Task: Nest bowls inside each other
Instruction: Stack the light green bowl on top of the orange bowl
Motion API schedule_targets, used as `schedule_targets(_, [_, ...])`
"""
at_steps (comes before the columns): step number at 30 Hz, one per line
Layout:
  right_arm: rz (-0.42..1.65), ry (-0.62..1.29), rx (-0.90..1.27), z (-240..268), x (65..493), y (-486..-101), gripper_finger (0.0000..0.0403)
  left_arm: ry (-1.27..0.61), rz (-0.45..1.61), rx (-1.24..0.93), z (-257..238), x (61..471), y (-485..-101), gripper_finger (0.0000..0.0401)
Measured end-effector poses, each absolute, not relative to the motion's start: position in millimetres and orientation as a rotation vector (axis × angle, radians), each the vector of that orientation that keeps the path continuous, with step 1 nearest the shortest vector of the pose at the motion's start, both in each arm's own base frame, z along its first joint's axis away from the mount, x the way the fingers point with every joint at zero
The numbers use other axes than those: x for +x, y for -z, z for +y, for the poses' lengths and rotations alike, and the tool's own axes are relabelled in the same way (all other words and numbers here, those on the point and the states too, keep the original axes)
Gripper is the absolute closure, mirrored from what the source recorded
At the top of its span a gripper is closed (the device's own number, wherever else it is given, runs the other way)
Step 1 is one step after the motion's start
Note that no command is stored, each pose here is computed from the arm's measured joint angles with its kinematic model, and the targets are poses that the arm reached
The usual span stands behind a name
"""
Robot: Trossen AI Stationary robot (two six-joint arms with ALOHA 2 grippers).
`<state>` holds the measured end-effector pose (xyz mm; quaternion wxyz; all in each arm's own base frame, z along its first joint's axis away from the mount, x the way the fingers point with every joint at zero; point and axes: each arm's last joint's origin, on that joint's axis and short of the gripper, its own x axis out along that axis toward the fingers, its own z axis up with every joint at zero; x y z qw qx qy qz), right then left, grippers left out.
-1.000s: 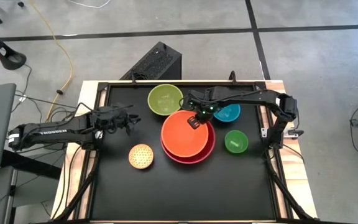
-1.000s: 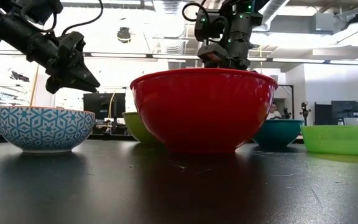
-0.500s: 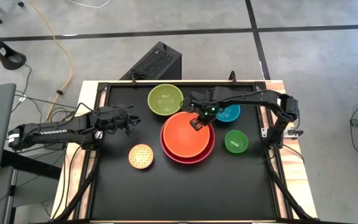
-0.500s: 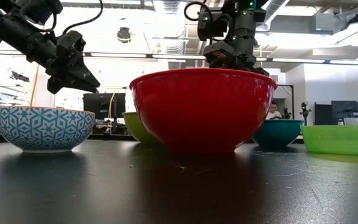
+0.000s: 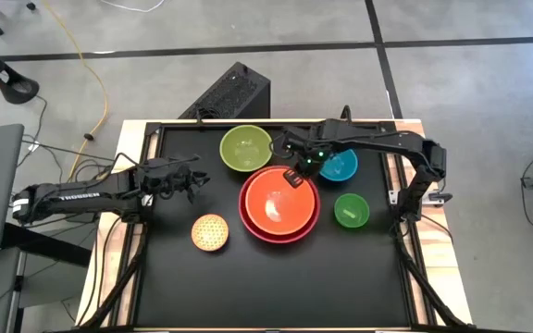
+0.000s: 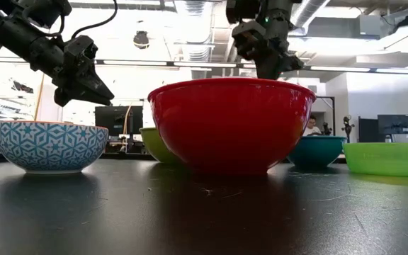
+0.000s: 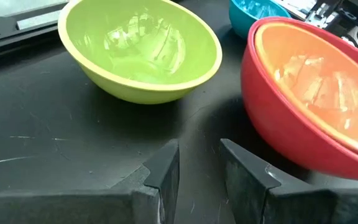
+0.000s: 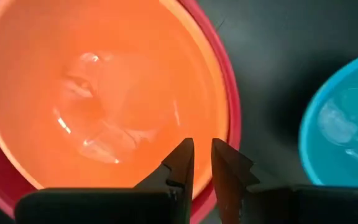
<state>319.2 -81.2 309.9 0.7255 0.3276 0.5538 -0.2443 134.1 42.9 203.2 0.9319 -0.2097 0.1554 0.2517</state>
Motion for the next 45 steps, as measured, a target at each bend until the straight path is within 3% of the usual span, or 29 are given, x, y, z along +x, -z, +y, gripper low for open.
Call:
schedule_targets(5, [1.105, 0.589, 0.612, -86.0, 324.9, -328.4, 0.0329, -0.515, 0.318, -0.429, 42.9, 134.1, -203.2, 0.0298])
schedule_targets(9, [0.852, 0.629, 0.552, -101.1, 342.5, -338.0, 0.0329, -0.515, 0.317, -0.433, 42.9, 134.1, -203.2, 0.0298])
schedule_targets(12, [0.683, 0.627, 0.56, -116.3, 356.4, -340.7, 0.0329, -0.517, 0.313, -0.448, 42.8, 134.1, -203.2, 0.0298])
schedule_targets(16, [0.627, 0.649, 0.581, -139.7, 367.2, -329.2, 0.0317, -0.516, 0.308, -0.47, 42.6, 134.0, -203.4, 0.0298])
schedule_targets(20, [0.693, 0.67, 0.632, -169.5, 371.7, -300.8, 0.0273, -0.494, 0.309, -0.491, 41.8, 133.8, -203.5, 0.0298])
schedule_targets(27, [0.822, 0.581, 0.785, -203.9, 384.3, -241.8, 0.0159, -0.478, 0.309, -0.503, 41.2, 133.7, -203.7, 0.0298])
schedule_targets(32, [0.842, 0.595, 0.817, -210.8, 388.4, -224.4, 0.0128, -0.476, 0.308, -0.518, 41.0, 133.7, -203.6, 0.0298])
schedule_targets(39, [0.847, 0.633, 0.835, -208.2, 395.1, -213.4, 0.0151, -0.477, 0.303, -0.54, 40.9, 133.8, -203.7, 0.0298])
schedule_targets(42, [0.865, 0.64, 0.837, -209.1, 397.5, -203.5, 0.0202, -0.469, 0.305, -0.543, 40.7, 133.9, -203.7, 0.0298])
schedule_targets(45, [0.876, 0.639, 0.837, -212.3, 397.0, -199.1, 0.0283, -0.451, 0.308, -0.548, 40.2, 134.1, -203.7, 0.0298])
